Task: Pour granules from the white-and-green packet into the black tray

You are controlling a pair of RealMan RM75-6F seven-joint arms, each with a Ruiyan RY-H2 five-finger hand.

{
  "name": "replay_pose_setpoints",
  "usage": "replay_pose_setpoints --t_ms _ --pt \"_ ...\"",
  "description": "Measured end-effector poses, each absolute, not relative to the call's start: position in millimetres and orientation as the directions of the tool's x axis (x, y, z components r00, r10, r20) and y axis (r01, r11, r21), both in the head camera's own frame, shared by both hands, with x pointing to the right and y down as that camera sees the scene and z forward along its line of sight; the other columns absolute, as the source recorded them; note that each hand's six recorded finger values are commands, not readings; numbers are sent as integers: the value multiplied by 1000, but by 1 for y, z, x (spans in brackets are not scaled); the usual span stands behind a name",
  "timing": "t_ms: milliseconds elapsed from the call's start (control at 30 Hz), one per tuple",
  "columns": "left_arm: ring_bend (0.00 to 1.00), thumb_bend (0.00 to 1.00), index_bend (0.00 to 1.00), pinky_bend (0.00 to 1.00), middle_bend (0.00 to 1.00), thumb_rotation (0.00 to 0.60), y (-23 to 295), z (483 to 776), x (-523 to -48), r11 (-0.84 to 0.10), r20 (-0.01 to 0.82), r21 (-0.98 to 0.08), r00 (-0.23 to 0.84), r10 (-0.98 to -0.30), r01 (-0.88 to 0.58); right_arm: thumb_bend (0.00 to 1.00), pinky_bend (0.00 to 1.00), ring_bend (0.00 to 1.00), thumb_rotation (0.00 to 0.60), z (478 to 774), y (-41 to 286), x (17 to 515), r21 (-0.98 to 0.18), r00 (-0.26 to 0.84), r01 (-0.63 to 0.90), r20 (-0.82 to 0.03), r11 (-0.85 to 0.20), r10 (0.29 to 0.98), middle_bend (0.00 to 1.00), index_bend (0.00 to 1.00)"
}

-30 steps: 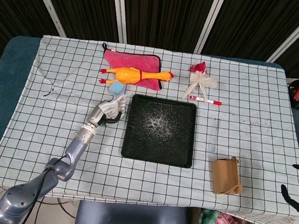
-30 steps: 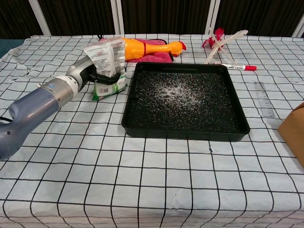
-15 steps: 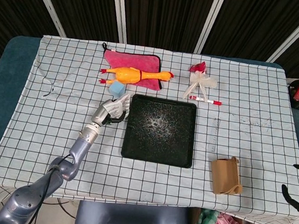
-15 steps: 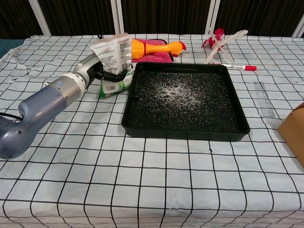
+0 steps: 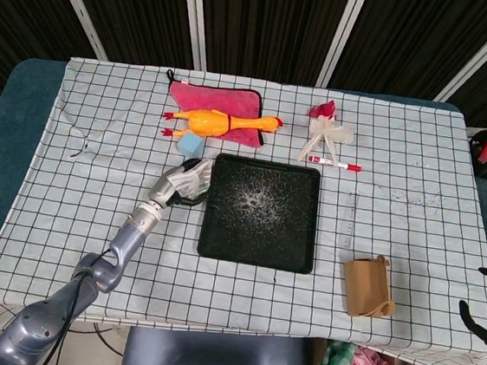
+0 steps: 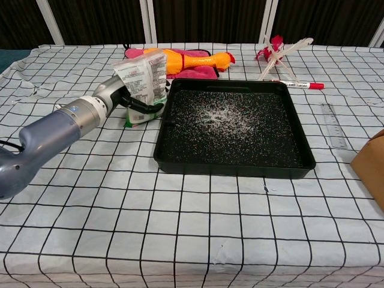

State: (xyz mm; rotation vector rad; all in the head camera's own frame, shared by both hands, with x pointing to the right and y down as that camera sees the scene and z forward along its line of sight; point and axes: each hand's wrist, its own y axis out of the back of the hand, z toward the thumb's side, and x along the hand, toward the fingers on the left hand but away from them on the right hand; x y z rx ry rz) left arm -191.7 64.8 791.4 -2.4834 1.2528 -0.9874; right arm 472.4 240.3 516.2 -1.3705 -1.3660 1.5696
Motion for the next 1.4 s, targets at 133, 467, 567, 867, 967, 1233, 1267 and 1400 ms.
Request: replay_pose_setpoints --t_ms 133,467,567,867,967,1233,1267,1400 --pt "31 319 199 158 177 600 63 787 -192 -629 459 -462 439 -773 -625 246 288 145 600 516 240 472 -954 -249 158 -289 -255 924 86 300" --pt "32 319 190 155 161 600 64 772 -194 -624 404 -499 476 -781 -601 246 288 145 600 516 240 471 -954 -246 156 -289 -257 925 86 299" --pt "32 319 188 143 154 600 67 768 -197 -626 394 -517 488 -779 -583 246 288 145 600 516 240 471 -955 -247 154 -287 -255 925 86 299" --pt "31 318 165 117 141 600 77 752 -211 -628 378 -539 506 -776 -561 246 288 145 600 516 240 471 -955 -245 152 -287 -256 926 86 300" --pt "32 318 145 103 130 600 80 739 -220 -618 359 -565 511 -781 -546 245 288 145 600 516 240 471 -955 -245 152 -288 -256 926 86 300" --pt "32 318 151 90 138 600 92 690 -253 -593 365 -647 488 -793 -480 246 287 145 600 516 240 470 -955 -242 148 -288 -258 927 86 300" --pt "31 318 153 90 140 600 92 680 -263 -585 370 -671 479 -796 -455 246 287 145 600 516 240 470 -955 -242 148 -288 -258 927 86 300" --pt "32 321 166 90 141 600 96 645 -299 -548 389 -762 433 -813 -345 245 287 145 600 516 240 470 -954 -244 150 -290 -260 925 86 300"
